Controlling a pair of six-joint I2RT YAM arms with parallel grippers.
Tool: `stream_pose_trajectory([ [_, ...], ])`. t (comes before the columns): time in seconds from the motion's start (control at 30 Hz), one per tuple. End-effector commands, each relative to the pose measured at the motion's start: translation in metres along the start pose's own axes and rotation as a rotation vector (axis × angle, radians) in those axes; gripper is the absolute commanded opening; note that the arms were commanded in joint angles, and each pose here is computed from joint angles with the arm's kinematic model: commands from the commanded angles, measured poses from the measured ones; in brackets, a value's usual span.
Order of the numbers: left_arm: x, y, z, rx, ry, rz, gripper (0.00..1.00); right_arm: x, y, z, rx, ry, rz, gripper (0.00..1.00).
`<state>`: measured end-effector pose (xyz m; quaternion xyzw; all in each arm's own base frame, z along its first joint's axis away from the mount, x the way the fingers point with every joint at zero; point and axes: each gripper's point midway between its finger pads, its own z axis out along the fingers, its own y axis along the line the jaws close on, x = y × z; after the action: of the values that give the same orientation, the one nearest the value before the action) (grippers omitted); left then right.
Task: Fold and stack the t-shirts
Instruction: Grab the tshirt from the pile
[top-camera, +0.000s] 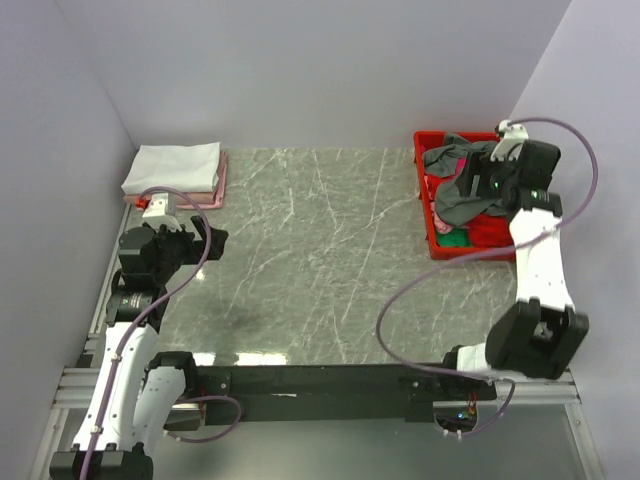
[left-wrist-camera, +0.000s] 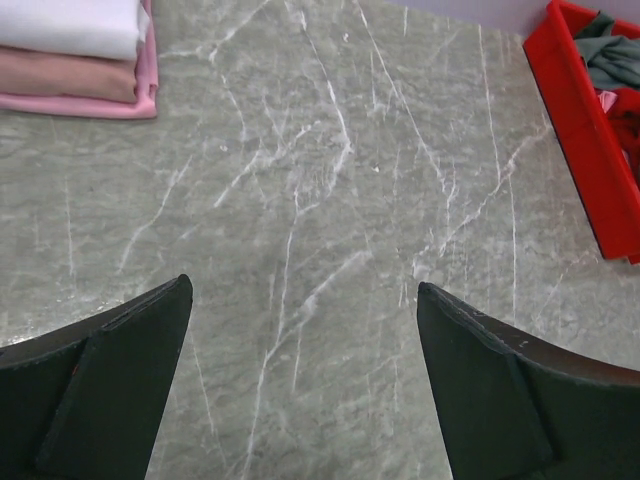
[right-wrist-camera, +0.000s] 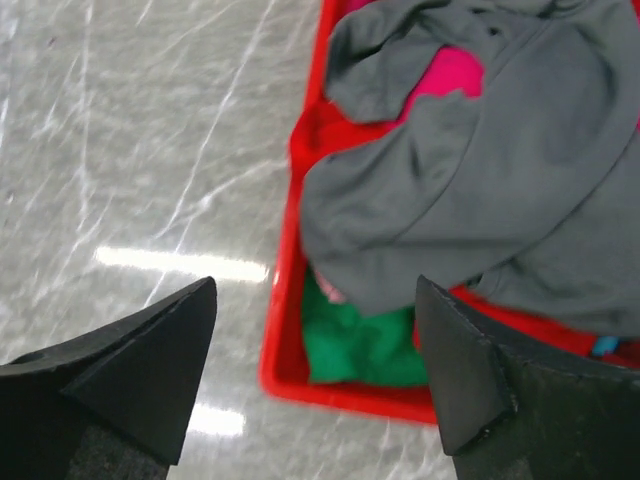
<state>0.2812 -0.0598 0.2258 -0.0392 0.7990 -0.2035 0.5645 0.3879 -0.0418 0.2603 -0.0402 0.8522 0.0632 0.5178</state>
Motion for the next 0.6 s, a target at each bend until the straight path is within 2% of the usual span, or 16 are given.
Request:
stream_pose_trajectory([
  [0.0, -0.027, -0.004, -0.007, -0.014, -0.078, 0.037, 0.99, 0.000, -0.016, 0.022, 0.026, 0.089, 0.082, 0.80],
  [0.1, -0.027, -0.005, -0.007, -0.008, -0.076, 0.039, 0.99, -0.001, -0.038, 0.054, 0.090, 0.154, 0.161, 0.71],
  [0.17, -0.026, -0.006, -0.007, -0.001, -0.071, 0.038, 0.99, -0.007, -0.057, 0.075, 0.158, 0.170, 0.188, 0.68],
  [0.37, -0.026, -0.006, -0.007, 0.001, -0.071, 0.039, 0.99, -0.003, -0.098, 0.116, 0.335, 0.216, 0.186, 0.65],
  [0.47, -0.025, -0.007, -0.007, 0.003, -0.069, 0.039, 0.99, 0.006, -0.103, 0.134, 0.347, 0.248, 0.164, 0.62],
  [0.57, -0.024, -0.005, -0.006, -0.004, -0.063, 0.038, 0.99, 0.008, -0.094, 0.133, 0.318, 0.257, 0.145, 0.18],
])
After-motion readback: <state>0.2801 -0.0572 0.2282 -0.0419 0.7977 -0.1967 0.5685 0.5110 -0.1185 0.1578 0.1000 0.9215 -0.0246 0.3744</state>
